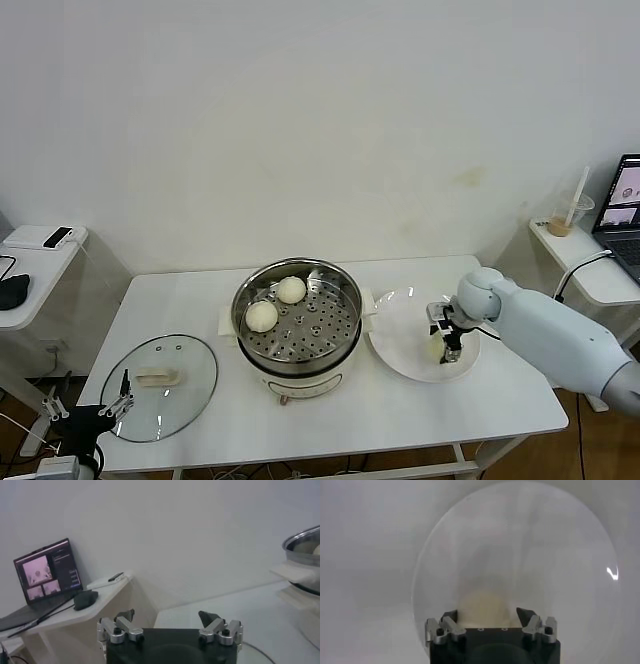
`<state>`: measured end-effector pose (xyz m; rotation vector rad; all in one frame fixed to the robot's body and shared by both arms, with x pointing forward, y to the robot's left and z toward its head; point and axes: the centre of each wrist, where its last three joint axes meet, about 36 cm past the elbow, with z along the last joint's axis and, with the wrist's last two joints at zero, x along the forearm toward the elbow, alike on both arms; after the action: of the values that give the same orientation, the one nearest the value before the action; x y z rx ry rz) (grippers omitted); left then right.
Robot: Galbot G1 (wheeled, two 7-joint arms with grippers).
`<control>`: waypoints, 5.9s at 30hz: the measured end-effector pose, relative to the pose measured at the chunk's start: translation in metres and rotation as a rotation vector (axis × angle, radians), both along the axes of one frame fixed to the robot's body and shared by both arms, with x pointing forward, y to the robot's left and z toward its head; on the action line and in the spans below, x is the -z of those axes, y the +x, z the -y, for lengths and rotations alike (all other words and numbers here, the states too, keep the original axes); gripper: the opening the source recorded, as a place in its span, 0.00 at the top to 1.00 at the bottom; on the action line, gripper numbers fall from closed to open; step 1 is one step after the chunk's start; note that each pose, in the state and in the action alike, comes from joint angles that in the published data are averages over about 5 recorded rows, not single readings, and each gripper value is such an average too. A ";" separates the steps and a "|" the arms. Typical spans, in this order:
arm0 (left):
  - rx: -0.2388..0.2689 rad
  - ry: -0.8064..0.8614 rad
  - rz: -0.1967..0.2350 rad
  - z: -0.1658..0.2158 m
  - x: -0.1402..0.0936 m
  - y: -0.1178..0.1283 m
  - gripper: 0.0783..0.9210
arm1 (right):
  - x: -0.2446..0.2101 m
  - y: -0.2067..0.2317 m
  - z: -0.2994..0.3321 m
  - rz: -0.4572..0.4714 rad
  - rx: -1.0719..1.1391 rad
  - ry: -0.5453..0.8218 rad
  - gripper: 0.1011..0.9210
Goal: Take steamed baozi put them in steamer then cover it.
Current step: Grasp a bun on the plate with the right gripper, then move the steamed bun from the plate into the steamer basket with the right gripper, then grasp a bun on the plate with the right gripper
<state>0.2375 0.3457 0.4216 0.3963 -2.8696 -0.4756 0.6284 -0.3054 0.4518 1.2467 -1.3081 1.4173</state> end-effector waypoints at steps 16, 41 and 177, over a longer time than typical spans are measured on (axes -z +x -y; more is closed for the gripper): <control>0.007 0.001 0.015 0.003 -0.007 -0.001 0.12 | -0.037 -0.001 -0.002 0.007 -0.009 0.023 0.39; 0.001 0.003 0.042 0.000 -0.019 -0.005 0.12 | -0.225 0.018 -0.085 0.178 -0.175 0.123 0.42; -0.017 0.022 0.015 -0.011 -0.014 -0.007 0.12 | -0.034 0.022 0.043 0.114 0.019 -0.016 0.12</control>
<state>0.2309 0.3564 0.4360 0.4302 -2.8755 -0.5033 0.6509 -0.3489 0.4862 1.1549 -1.3782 1.5010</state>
